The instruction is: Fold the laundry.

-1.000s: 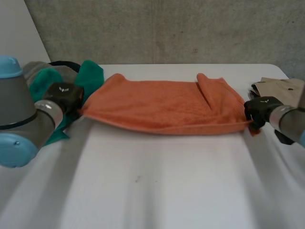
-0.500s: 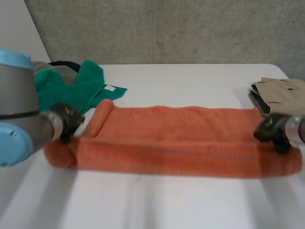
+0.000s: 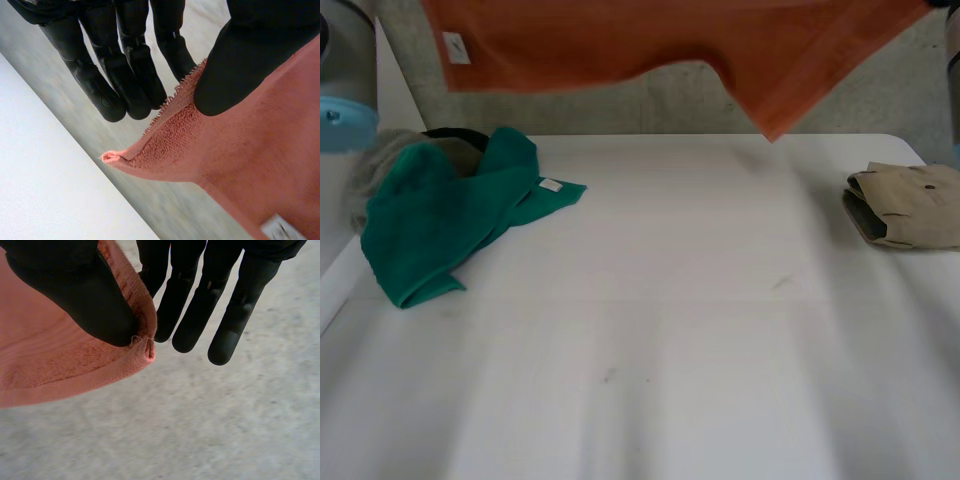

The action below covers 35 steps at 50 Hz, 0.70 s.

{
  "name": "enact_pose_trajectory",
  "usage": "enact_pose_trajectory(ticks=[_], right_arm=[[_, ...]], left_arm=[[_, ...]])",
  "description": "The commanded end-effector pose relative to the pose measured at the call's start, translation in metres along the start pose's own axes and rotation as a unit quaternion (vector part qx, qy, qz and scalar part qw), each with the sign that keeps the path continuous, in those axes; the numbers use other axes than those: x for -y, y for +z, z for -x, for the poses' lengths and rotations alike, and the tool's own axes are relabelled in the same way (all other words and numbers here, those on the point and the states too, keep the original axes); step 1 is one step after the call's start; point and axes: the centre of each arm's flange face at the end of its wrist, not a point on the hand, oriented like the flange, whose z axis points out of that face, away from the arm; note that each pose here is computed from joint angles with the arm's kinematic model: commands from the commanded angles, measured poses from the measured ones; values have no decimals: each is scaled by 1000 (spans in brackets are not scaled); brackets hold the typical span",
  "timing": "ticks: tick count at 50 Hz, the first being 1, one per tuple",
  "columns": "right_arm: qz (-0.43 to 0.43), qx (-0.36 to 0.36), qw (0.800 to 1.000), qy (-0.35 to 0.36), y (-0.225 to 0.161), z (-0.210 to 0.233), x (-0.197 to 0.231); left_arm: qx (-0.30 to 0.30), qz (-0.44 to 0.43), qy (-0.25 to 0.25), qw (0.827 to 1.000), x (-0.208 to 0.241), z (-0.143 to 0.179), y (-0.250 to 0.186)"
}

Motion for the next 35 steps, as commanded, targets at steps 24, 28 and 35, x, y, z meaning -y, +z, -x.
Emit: enact_pose_trajectory(ticks=[24,28,35], right_arm=[[360,362,858,-60,-174,69,-105],[402,436,799,-99,-211,43,-94],[413,533,723,-147,-247,10,-86]], left_arm=[[-265,293,129,910,-153,-77,-174],[-318,343,160,869,-133,-59,-216],[-423,461,199,755,-117,-31,-284]])
